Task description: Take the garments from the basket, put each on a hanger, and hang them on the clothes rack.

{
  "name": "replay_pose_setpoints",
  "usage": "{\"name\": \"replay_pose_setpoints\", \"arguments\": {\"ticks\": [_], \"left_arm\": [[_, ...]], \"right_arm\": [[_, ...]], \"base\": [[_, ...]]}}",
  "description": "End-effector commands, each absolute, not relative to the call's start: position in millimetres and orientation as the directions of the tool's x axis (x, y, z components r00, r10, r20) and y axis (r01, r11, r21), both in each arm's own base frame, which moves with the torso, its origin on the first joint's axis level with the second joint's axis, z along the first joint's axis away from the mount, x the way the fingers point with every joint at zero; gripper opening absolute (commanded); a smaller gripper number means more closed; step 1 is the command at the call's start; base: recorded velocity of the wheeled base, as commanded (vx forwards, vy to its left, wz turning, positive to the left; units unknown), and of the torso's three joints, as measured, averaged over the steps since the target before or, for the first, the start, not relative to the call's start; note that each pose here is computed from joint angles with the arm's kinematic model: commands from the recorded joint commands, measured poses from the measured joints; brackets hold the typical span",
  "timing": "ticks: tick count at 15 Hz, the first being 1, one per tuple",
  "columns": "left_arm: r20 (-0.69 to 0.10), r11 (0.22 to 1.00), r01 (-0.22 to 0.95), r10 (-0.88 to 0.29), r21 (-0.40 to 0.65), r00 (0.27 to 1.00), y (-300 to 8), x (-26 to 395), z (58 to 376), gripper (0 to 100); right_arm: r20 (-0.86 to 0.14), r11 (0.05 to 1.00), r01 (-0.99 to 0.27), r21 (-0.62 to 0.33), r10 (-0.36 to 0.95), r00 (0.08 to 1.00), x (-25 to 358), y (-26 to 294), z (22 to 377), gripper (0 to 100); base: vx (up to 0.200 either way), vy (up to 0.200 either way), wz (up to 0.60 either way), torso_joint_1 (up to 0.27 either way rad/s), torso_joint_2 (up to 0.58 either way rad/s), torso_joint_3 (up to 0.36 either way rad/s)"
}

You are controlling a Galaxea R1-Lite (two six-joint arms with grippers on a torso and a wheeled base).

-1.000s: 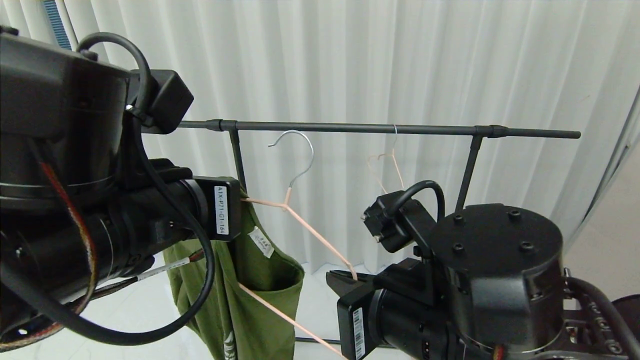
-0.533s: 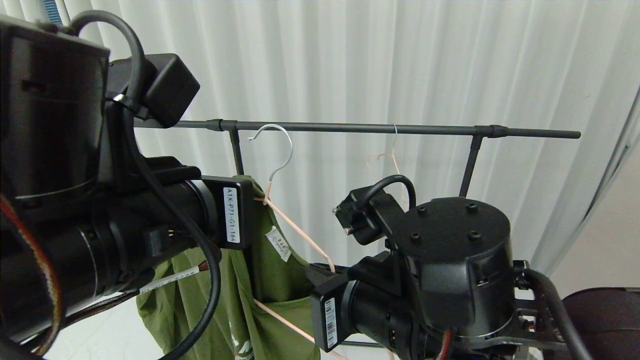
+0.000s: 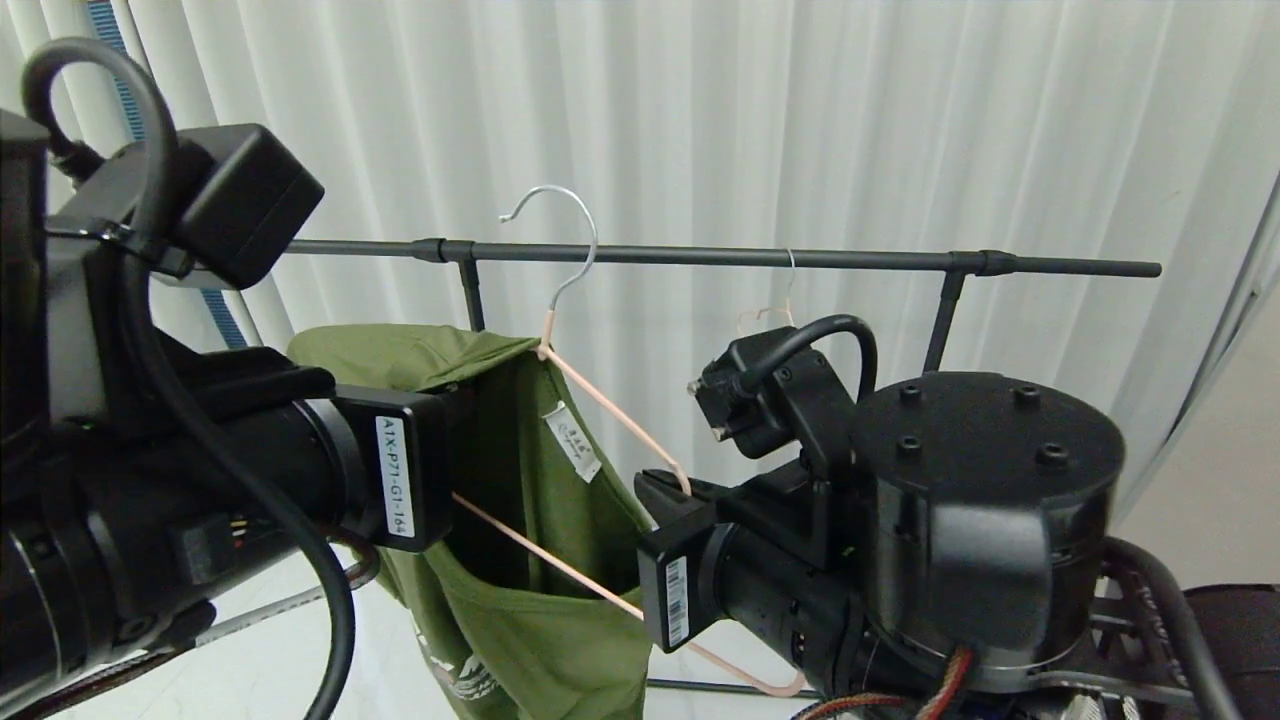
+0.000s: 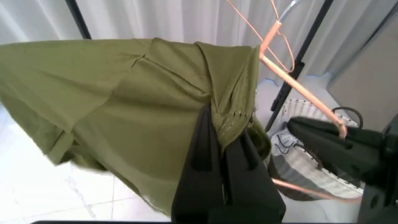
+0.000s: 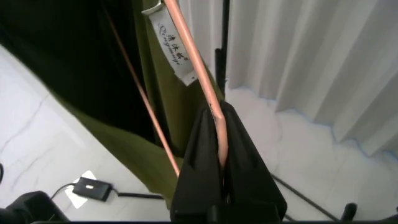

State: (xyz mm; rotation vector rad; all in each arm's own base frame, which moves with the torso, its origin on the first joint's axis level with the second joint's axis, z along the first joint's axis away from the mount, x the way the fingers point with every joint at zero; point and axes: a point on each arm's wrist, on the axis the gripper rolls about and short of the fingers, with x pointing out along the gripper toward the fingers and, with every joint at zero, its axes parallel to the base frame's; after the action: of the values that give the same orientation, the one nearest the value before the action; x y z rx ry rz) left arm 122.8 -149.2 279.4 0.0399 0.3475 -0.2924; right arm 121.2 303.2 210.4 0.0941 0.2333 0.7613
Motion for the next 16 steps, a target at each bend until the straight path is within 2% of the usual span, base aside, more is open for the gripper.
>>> {"name": "replay_pose_setpoints", "arguments": {"ticks": [1,9,10,16], "left_arm": [[-0.341,0.956,0.293,-0.279,-0.013,0.898,-148,121,279,0],[-0.351,0.954,0.300,-0.282,-0.004,0.893,-145,117,273,0],[-0.349,0.952,0.306,-0.289,-0.005,0.891,-143,114,274,100],[-0.341,0.932,0.361,-0.339,0.002,0.877,-134,97,270,100]], "right_arm": [[-0.164,0.728,-0.669,0.151,0.685,0.710,120,300,210,0],[-0.097,0.741,-0.660,0.122,0.671,0.735,107,292,228,0],[-0.089,0.742,-0.660,0.118,0.669,0.737,105,292,230,0],[-0.019,0.790,-0.606,0.097,0.610,0.792,107,291,237,0]], "base": [[0.000,0.000,0.00,0.000,0.00,0.000],[0.000,0.000,0.00,0.000,0.00,0.000],[0.000,0.000,0.00,0.000,0.00,0.000],[0.000,0.000,0.00,0.000,0.00,0.000]]}}
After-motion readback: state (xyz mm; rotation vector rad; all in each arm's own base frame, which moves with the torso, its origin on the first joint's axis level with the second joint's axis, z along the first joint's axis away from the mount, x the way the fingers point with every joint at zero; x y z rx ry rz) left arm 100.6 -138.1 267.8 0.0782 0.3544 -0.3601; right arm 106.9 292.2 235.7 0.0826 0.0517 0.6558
